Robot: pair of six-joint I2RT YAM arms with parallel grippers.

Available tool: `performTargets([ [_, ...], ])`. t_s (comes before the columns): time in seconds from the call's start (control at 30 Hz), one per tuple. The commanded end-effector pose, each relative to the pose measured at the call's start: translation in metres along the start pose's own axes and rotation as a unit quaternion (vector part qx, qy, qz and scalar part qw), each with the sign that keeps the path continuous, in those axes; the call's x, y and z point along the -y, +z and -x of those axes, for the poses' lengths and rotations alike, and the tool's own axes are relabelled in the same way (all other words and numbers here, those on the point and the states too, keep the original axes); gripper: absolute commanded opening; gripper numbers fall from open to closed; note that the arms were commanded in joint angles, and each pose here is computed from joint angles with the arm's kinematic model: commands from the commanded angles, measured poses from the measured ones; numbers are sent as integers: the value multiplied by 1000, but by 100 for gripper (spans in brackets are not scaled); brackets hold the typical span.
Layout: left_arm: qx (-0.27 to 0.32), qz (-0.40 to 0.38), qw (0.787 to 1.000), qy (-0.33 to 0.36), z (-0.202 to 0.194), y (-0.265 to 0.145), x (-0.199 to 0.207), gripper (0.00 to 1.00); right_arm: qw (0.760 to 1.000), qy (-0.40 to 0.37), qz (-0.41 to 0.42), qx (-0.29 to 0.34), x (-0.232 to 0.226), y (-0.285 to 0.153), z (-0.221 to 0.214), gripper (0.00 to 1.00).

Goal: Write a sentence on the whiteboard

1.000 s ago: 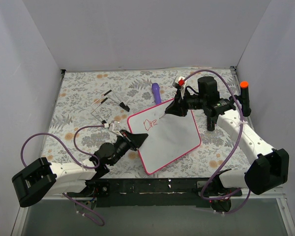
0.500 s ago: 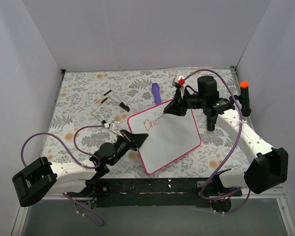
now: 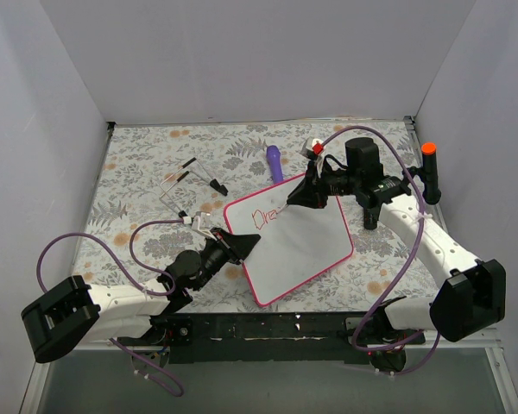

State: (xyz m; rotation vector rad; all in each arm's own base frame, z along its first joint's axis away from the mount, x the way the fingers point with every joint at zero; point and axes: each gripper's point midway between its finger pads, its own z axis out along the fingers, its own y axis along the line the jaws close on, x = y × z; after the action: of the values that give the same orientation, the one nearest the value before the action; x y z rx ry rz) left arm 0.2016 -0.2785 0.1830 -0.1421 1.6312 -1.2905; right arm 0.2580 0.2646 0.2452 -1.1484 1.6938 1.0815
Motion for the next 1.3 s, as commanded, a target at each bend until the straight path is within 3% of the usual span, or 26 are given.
performTargets([
  [0.0,64,-78,995,-27,40,2,50,0,1000,-18,4,5,-7,-2,3,1],
  [1.27,60,-77,995,-29,38,3,47,0,998,-35,-54,-7,23,-2,17,1],
])
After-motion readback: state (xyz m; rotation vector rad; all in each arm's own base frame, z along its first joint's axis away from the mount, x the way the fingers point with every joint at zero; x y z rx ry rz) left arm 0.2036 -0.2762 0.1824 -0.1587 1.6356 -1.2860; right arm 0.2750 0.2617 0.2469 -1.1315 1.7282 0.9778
